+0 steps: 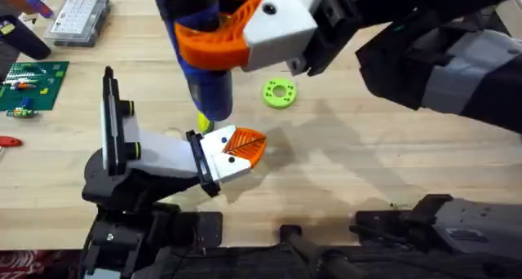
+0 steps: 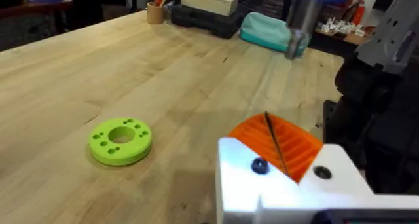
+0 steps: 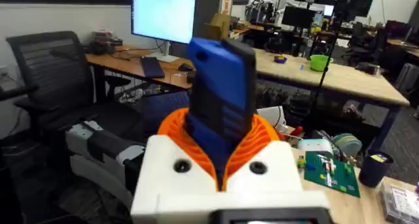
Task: Pick up the gripper from the table and insert it into the empty holder that is missing its gripper. Then pick up a screw, insert it into the mounting hole, and use the screwdriver to tighten it. Finally, clean up the table by picking up the vegetable and placing it into the bucket.
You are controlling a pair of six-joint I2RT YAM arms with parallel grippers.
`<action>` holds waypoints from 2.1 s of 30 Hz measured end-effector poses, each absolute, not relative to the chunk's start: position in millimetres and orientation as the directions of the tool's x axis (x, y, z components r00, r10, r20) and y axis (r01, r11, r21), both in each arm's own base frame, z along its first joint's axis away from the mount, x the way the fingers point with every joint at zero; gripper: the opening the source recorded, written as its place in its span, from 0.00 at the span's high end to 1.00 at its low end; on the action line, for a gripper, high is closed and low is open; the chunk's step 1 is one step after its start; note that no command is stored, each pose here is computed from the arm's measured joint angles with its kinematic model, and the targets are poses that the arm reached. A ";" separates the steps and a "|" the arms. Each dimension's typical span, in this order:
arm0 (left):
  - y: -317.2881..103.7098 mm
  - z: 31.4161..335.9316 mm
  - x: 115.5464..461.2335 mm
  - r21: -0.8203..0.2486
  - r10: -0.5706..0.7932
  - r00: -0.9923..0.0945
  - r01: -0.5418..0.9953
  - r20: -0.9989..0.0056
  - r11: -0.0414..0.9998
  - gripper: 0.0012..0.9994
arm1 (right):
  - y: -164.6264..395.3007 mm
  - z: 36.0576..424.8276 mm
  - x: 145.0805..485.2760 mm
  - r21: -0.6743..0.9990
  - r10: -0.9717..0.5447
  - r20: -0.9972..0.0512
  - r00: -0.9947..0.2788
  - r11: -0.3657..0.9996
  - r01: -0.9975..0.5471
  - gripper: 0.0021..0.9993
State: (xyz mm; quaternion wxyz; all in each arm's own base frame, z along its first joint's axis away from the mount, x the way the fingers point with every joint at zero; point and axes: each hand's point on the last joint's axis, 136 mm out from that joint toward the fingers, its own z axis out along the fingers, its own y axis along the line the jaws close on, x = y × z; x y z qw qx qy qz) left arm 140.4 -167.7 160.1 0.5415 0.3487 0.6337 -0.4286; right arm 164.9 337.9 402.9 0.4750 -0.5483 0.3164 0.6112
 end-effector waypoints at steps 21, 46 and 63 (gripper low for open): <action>-167.7 160.1 140.3 -0.166 -0.022 -0.170 0.906 -0.985 0.389 1.00 | 347.6 374.6 176.5 -0.072 0.189 -0.982 0.004 -0.353 -0.933 0.98; -167.7 160.1 140.3 -0.166 -0.022 -0.170 0.906 -0.985 0.389 1.00 | 347.4 370.1 175.7 -0.071 0.188 -0.982 0.003 -0.355 -0.932 0.98; -167.7 160.1 140.3 -0.166 -0.022 -0.170 0.906 -0.985 0.389 1.00 | 349.3 357.9 168.0 -0.073 0.196 -0.981 0.000 -0.370 -0.926 0.98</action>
